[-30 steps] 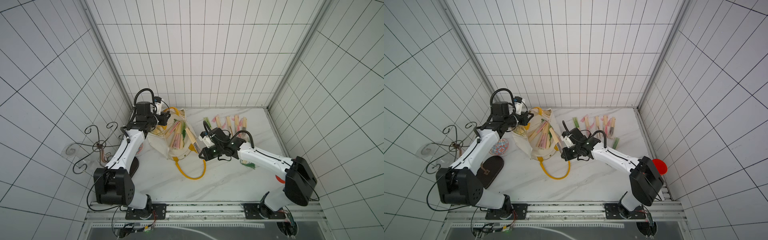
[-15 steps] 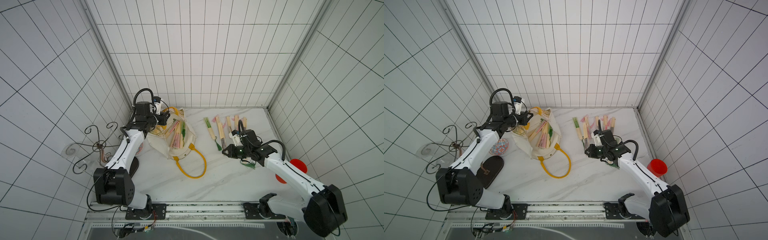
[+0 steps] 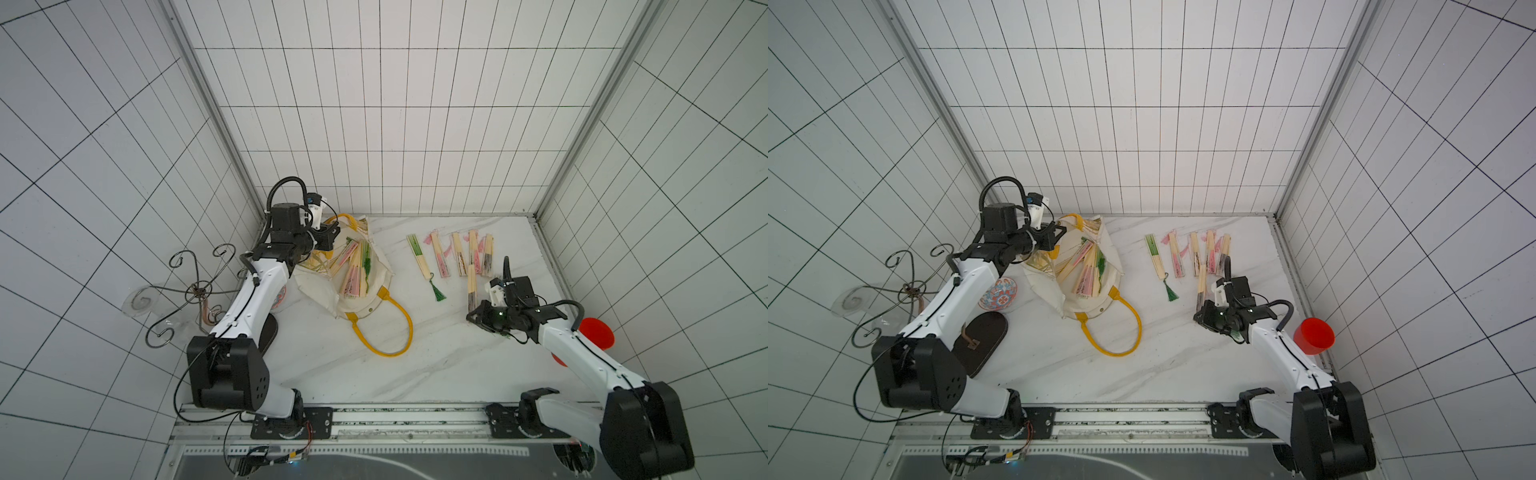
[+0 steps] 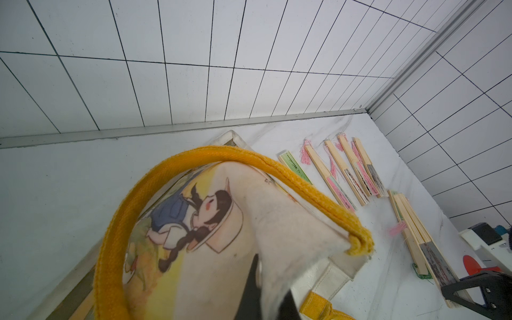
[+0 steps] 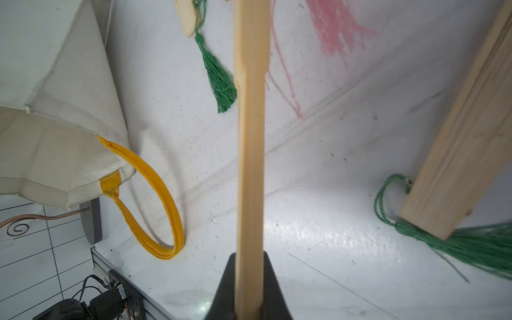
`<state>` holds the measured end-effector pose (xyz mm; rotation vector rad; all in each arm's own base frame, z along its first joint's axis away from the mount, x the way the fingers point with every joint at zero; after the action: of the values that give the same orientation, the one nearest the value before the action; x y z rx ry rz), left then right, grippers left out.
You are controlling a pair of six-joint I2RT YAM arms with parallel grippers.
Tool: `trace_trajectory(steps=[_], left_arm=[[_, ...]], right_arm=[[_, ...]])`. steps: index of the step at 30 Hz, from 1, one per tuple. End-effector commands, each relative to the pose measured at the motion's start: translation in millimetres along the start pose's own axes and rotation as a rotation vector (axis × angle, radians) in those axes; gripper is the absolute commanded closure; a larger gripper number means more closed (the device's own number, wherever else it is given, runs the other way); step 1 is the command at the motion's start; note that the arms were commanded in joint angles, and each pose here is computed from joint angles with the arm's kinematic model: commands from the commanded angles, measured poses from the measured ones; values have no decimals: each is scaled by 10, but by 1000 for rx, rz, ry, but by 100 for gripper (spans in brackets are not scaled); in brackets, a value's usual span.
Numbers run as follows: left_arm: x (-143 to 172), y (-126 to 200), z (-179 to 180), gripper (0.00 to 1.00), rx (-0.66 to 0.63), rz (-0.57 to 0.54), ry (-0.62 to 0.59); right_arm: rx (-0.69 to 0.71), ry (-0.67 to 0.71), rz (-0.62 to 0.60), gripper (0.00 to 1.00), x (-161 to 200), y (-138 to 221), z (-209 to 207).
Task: Take out the folding fans from the tote bags
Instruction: Place the folding fan at the center of the board.
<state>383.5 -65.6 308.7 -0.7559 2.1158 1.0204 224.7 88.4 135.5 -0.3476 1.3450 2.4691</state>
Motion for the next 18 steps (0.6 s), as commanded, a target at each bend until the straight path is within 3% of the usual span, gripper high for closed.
trace_trajectory(steps=[1, 9, 18], left_arm=[[-228, 101, -121, 100, 42, -87, -45], [-226, 87, -114, 100, 45, -85, -42], [-223, 81, -113, 100, 47, -82, -39]], right_arm=[[-32, -48, 49, 100, 191, -140, -114], [-91, -75, 139, 100, 432, -365, -162], [-64, -86, 166, 100, 525, -451, -222]])
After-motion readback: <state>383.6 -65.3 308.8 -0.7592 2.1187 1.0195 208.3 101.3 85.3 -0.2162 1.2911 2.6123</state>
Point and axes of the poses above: each gripper's point midway between its finger pads, its own y axis back along the fingers, its own z axis along the line the jaws close on, x = y × z, the point moved 7 cm from there along y, back along the fingers, and after that the axes turned 10 degrees about y, right-handed, at the moved point
